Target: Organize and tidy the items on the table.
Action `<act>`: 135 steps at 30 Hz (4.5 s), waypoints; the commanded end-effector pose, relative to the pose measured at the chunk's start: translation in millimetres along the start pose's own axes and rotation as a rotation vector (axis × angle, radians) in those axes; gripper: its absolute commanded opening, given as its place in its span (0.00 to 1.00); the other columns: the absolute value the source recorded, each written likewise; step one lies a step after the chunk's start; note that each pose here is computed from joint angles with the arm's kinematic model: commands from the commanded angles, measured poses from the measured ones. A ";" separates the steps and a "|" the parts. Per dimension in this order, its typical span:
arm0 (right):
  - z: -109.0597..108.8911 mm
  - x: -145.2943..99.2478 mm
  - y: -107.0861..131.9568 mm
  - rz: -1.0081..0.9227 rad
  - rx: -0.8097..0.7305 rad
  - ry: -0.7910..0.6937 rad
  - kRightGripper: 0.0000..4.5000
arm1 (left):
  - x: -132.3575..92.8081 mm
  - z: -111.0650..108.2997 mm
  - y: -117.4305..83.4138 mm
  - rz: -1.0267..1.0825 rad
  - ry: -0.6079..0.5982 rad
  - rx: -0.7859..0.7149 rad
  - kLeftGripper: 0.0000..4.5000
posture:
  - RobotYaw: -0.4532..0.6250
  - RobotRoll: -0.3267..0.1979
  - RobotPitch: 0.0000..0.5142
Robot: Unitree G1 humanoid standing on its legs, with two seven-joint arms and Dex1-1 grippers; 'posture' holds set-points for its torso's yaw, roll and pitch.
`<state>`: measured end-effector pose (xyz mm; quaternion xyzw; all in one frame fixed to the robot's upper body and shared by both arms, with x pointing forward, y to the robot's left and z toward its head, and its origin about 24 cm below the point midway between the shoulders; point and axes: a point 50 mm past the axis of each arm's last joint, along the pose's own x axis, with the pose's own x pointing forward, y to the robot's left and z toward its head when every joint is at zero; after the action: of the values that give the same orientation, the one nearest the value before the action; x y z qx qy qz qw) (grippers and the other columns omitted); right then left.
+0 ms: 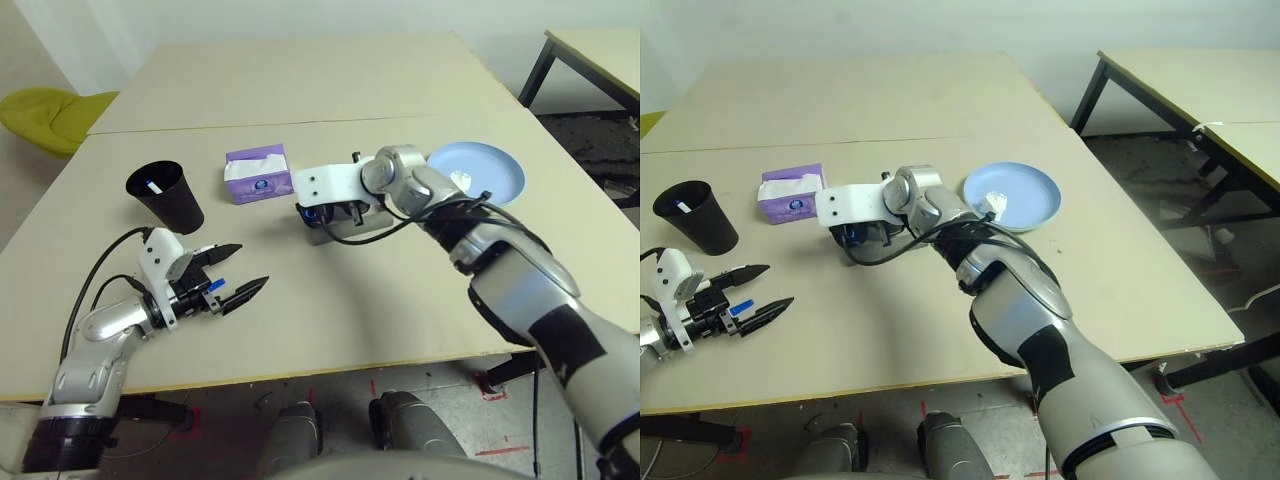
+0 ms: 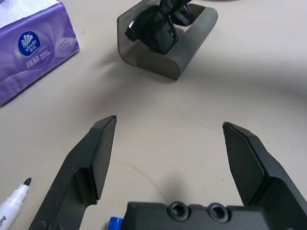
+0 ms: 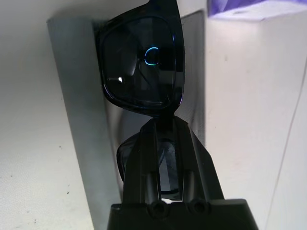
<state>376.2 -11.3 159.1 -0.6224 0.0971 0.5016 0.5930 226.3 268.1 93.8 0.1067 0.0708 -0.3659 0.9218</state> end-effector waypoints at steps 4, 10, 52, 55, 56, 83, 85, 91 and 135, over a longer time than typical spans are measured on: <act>-6.3 4.2 3.7 -0.006 0.020 0.020 0.03 | -0.4 -2.9 -1.2 -0.006 -0.003 -0.007 1.00 | 0.33 0.62 0.18; -7.9 5.0 11.5 0.063 0.024 0.021 0.03 | 0.4 -3.8 -1.5 -0.007 -0.008 -0.008 1.00 | 0.33 0.62 0.17; -5.6 -101.3 -45.1 -0.058 0.336 -0.288 0.98 | 12.7 -8.1 8.9 0.033 -0.043 -0.015 1.00 | 0.31 0.62 0.14; -24.1 -121.7 -28.6 -0.107 0.473 -0.360 0.98 | 12.0 -8.2 11.1 0.066 -0.045 -0.017 1.00 | 0.31 0.62 0.15; -32.2 -126.4 -18.4 -0.123 0.525 -0.385 0.98 | 12.7 -8.2 12.1 0.082 -0.041 -0.014 1.00 | 0.31 0.62 0.15; -125.4 -103.0 220.2 -0.521 0.978 -0.633 1.00 | 75.6 -7.3 40.5 0.351 -0.002 -0.033 0.00 | 0.24 0.62 0.13; -126.2 -102.3 222.2 -0.518 0.972 -0.632 1.00 | 78.5 -7.4 45.9 0.365 0.007 -0.026 0.00 | 0.24 0.62 0.13; -127.3 -102.7 217.8 -0.536 0.955 -0.631 1.00 | 92.1 -2.8 59.6 0.374 -0.010 -0.019 0.00 | 0.22 0.62 0.12; -125.9 -108.7 203.9 -0.500 0.932 -0.663 1.00 | 113.9 -3.6 52.9 0.059 0.025 0.102 0.00 | 0.17 0.62 0.10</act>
<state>241.5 -224.1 84.5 -0.1110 -0.0373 0.4203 0.8998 349.7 233.9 80.3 0.1480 0.0462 -0.3149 0.9364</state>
